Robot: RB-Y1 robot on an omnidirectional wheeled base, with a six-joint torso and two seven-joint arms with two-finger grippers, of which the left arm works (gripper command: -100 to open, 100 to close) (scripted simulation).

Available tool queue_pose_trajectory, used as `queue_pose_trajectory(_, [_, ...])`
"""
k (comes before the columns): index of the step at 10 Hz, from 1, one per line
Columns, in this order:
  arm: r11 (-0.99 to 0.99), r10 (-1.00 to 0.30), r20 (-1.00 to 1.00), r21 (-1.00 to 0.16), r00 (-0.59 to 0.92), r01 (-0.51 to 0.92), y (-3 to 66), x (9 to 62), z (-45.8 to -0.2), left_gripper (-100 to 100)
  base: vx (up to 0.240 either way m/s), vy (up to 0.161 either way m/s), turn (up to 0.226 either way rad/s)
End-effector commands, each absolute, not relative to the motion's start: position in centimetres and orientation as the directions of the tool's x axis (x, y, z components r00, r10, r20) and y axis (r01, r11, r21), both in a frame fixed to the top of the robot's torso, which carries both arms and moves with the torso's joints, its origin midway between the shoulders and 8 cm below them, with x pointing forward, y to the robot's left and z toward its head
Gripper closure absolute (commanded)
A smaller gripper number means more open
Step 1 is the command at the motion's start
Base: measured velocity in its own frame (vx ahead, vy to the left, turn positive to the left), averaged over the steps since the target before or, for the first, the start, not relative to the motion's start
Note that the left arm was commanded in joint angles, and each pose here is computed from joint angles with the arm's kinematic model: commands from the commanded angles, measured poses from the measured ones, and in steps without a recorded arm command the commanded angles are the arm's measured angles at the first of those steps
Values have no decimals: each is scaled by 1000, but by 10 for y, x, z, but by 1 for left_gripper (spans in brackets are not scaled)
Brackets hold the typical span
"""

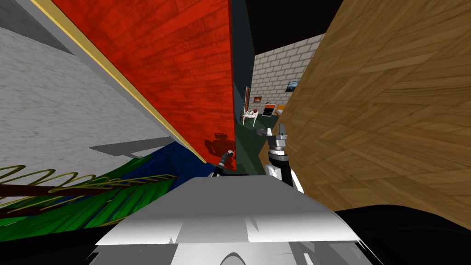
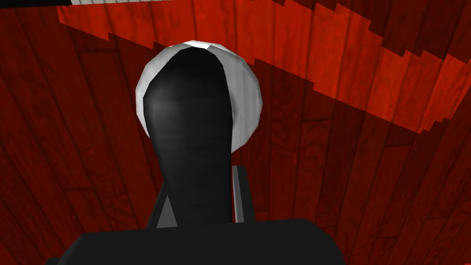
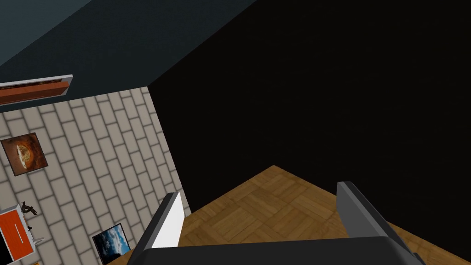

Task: Push the door open

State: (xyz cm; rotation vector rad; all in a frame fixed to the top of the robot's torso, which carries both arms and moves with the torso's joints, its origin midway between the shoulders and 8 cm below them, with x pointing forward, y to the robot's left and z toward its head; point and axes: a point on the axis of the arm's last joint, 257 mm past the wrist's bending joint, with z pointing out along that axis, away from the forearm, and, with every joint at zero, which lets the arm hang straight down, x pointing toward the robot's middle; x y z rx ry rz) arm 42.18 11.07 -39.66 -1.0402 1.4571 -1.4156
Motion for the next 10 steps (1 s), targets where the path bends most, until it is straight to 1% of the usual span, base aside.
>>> queue_pose_trajectory(1, [26,-960,-26,-1000,-278,4,126,430,-392,100,134,-102,50])
queue_pose_trajectory(3, [29,-968,-29,-1000,-248,4,139,435,-392,100,116,-140,67])
queue_pose_trajectory(8, [29,-984,-29,-1000,-175,4,166,444,-392,100,151,-128,66])
queue_pose_trajectory(10, [25,-990,-25,-1000,-136,3,179,448,-391,100,127,-167,79])
